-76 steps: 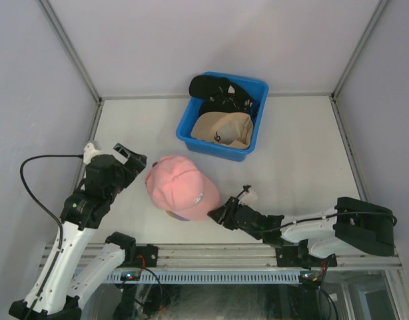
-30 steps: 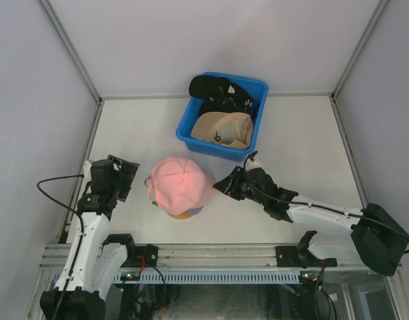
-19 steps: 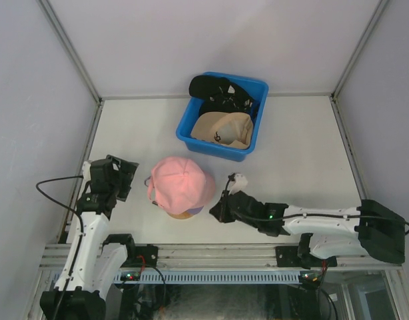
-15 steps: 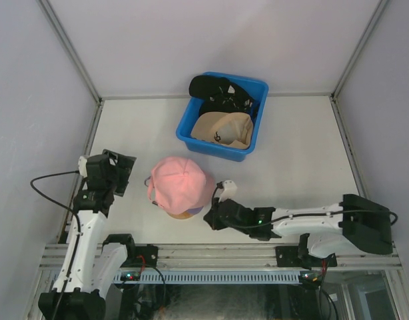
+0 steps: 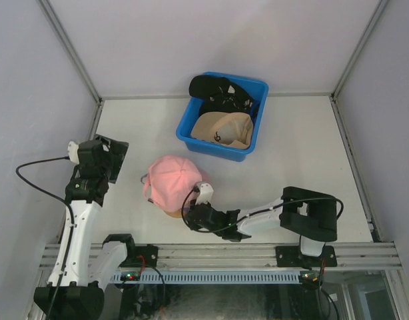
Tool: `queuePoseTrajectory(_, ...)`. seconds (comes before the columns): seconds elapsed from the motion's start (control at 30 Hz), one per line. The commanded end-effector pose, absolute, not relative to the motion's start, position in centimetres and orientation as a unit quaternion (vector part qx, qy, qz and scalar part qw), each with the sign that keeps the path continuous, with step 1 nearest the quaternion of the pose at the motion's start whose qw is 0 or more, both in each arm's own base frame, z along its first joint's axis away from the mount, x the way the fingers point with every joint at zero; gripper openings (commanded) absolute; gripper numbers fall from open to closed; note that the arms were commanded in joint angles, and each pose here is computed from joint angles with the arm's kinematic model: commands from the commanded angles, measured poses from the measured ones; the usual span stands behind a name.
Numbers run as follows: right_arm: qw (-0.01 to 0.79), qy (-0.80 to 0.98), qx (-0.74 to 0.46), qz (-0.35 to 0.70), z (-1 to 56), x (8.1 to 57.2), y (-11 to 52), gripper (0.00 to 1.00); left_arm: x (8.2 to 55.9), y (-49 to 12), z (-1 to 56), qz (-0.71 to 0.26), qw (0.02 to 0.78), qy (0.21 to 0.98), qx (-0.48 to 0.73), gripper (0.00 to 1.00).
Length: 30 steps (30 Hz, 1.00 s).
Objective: Stack the hats
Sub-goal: Stack the hat on the hat.
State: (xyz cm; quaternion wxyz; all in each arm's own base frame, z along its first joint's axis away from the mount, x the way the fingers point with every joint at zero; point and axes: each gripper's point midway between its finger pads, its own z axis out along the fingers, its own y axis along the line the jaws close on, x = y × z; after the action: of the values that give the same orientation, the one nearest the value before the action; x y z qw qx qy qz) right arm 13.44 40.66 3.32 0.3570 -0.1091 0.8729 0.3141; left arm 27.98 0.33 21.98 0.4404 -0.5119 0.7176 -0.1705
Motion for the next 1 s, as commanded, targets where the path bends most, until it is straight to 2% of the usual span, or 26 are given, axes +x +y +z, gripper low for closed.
queuePoseTrajectory(0.0, 0.368, 0.858, -0.101, 0.344, 4.1, 14.3, 43.3, 0.00, 29.8, 0.8, 26.6, -0.183, 0.493, 0.700, -0.483, 1.00)
queuePoseTrajectory(0.33, 0.352, 0.877, -0.087, 0.315, 1.3, 16.6, 42.7, 0.00, 30.9, 1.1, 28.5, -0.184, 0.512, 0.693, -0.473, 1.00)
queuePoseTrajectory(0.7, 0.352, 0.881, -0.100, 0.301, 2.1, 22.6, 44.0, 0.00, 30.6, 2.1, 28.1, -0.153, 0.518, 0.691, -0.480, 1.00)
queuePoseTrajectory(0.87, 0.337, 0.888, -0.106, 0.293, 2.7, 21.2, 43.2, 0.01, 30.3, 2.2, 27.9, -0.152, 0.517, 0.689, -0.485, 1.00)
queuePoseTrajectory(0.97, 0.328, 0.892, -0.105, 0.294, 3.4, 19.4, 41.9, 0.05, 30.0, 1.9, 27.8, -0.160, 0.515, 0.688, -0.486, 1.00)
